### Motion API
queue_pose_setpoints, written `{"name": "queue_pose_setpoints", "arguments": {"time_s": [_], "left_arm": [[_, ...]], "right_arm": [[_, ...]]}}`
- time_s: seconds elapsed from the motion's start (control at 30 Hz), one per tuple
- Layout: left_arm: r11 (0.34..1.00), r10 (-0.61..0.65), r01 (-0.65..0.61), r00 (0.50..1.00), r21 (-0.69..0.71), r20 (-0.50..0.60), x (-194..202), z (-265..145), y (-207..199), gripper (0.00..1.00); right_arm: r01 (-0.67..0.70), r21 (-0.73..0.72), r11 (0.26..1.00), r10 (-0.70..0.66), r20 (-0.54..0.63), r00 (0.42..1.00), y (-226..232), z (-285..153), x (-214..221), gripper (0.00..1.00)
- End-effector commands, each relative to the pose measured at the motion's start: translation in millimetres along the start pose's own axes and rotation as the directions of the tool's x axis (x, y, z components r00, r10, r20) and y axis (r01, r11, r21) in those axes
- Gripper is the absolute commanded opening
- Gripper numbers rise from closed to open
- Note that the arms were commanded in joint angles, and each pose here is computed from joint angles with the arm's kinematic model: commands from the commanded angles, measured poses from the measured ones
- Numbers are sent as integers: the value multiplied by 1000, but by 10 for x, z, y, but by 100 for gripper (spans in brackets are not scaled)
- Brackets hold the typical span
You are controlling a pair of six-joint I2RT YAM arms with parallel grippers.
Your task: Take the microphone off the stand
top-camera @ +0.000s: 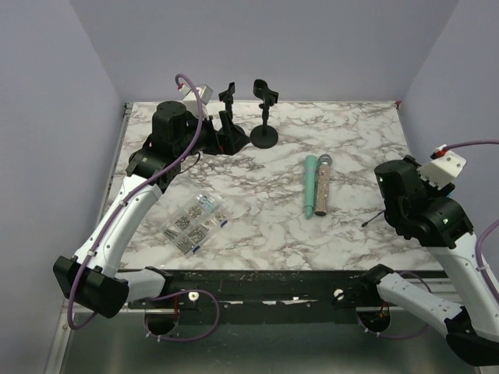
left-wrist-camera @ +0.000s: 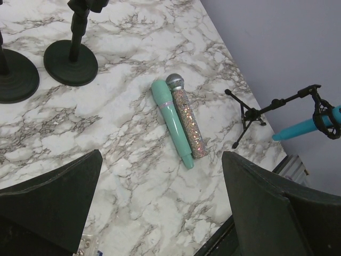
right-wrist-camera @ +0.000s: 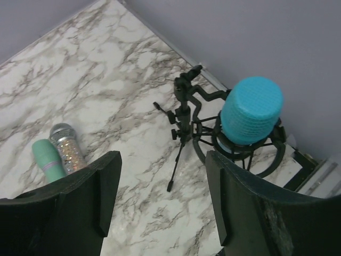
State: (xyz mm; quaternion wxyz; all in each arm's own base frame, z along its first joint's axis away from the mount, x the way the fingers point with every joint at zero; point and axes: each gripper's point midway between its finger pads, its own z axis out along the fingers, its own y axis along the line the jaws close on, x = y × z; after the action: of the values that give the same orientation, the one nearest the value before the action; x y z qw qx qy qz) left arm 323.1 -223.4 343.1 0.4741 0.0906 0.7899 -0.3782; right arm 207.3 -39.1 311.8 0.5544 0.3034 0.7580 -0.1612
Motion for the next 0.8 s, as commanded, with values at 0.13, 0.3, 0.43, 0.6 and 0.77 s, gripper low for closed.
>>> {"name": "queue_pose_setpoints", "arguments": {"time_s": [0.13,0.3,0.43,0.6,0.77], "left_arm": [[999,25,-25,1000,31,15,-10,-46,-127,99],[998,57,-57,998,0,12,17,-26,-95,99],[998,56,-56,998,-6,3,38,-6,-80,99],[998,58,-58,998,-1,5,28,-11,-96,98],[999,48,-48,999,10,-6,57,9,-110,99]], "right_arm": [[-22,204,979,0,105,994,-465,8,-69,65],[1,287,958,-49,159,986,-483,113,-50,66],[12,356,934,-82,181,980,-520,188,-59,66],[-12,422,906,-80,199,977,-599,253,-77,67],[-43,467,883,-65,214,975,-676,301,-83,72]]}}
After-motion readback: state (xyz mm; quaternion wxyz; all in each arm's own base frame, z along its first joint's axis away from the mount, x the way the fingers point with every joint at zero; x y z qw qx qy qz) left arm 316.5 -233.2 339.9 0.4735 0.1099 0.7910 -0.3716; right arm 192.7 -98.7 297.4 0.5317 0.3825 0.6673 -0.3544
